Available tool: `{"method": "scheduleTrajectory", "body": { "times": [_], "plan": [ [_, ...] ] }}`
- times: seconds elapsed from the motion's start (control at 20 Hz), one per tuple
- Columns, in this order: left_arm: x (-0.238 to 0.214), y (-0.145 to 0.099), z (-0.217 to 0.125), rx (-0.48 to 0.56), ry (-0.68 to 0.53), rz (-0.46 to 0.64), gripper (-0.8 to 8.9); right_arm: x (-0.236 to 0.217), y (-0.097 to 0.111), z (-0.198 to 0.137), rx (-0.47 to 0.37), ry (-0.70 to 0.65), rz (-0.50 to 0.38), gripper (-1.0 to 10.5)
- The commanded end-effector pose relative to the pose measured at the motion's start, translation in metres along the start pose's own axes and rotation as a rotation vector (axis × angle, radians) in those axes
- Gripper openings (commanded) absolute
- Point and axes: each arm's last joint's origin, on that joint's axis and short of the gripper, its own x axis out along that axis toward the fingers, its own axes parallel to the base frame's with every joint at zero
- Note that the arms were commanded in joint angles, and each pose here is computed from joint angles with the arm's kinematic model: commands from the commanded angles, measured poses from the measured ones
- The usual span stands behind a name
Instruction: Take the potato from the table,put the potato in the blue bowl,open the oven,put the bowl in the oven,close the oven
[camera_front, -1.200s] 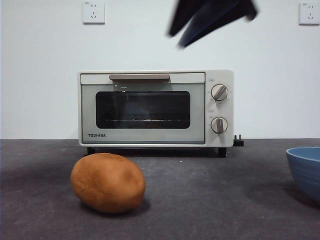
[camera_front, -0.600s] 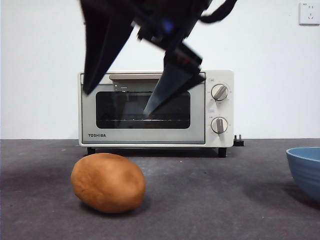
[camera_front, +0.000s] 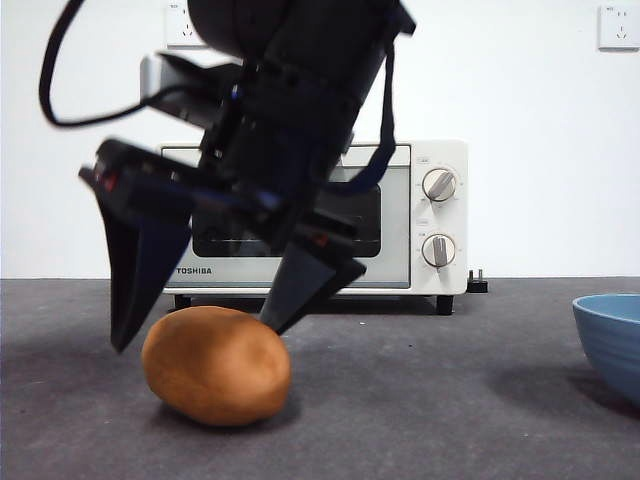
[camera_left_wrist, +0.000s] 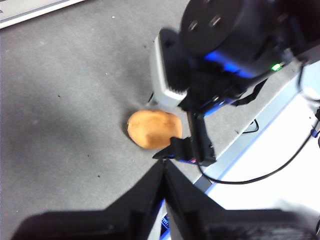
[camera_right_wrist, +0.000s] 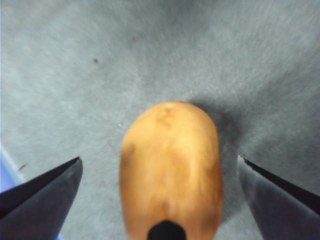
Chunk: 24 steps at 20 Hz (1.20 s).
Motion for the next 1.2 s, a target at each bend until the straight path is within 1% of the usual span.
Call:
{"method": "scheduleTrajectory", "body": {
  "times": [0.05,0.1,0.25,0.3,0.35,0.4,0.55,0.65,0.75,0.85,1.05,1.1,1.15,1.2],
  "plan": [
    [-0.001,-0.001,0.000,0.020,-0.006,-0.005,-0.05,0.008,0.002,0.000,0.009,0.004,0.004,7.8],
    [-0.001,-0.001,0.000,0.020,-0.006,-0.005,-0.06,0.010,0.002,-0.001,0.006,0.010,0.002,7.1],
    [0.000,-0.001,0.000,0.020,-0.006,-0.005,-0.05,0.020,0.001,-0.003,0.022,0.039,0.003,4.5],
    [0.000,-0.001,0.000,0.020,-0.006,-0.005,-0.05,0.021,0.002,-0.004,0.031,0.044,0.004,2.8],
    [0.000,-0.001,0.000,0.020,-0.006,-0.005,-0.06,0.021,0.004,-0.004,0.028,0.043,0.006,0.6],
    [0.000,-0.001,0.000,0.020,-0.006,-0.005,-0.05,0.021,0.005,-0.004,0.029,0.041,0.007,0.0],
    [0.000,-0.001,0.000,0.027,-0.004,-0.005,-0.05,0.006,0.008,0.003,0.069,0.044,0.003,-0.1],
    [-0.001,-0.001,-0.001,0.048,0.007,-0.005,-0.05,-0.014,0.011,0.013,0.079,0.093,-0.015,-0.1],
    [-0.001,0.000,-0.002,0.047,0.019,0.026,-0.05,-0.038,0.013,0.024,0.081,0.160,-0.079,-0.1],
    [-0.001,0.001,-0.002,0.050,0.018,0.063,-0.05,-0.063,0.014,0.033,0.071,0.216,-0.169,0.0],
    [-0.003,0.000,-0.003,0.051,0.016,0.064,-0.05,-0.109,0.014,0.040,0.027,0.317,-0.341,0.0],
    [-0.003,0.000,-0.003,0.052,0.015,0.064,-0.05,-0.116,0.011,0.041,0.040,0.302,-0.385,0.0],
    [-0.003,0.000,-0.003,0.052,0.015,0.066,-0.05,-0.124,0.009,0.041,0.067,0.278,-0.387,0.0],
    [-0.003,0.000,-0.004,0.052,0.016,0.078,-0.05,-0.131,0.006,0.040,0.087,0.267,-0.363,0.0]
  ]
}}
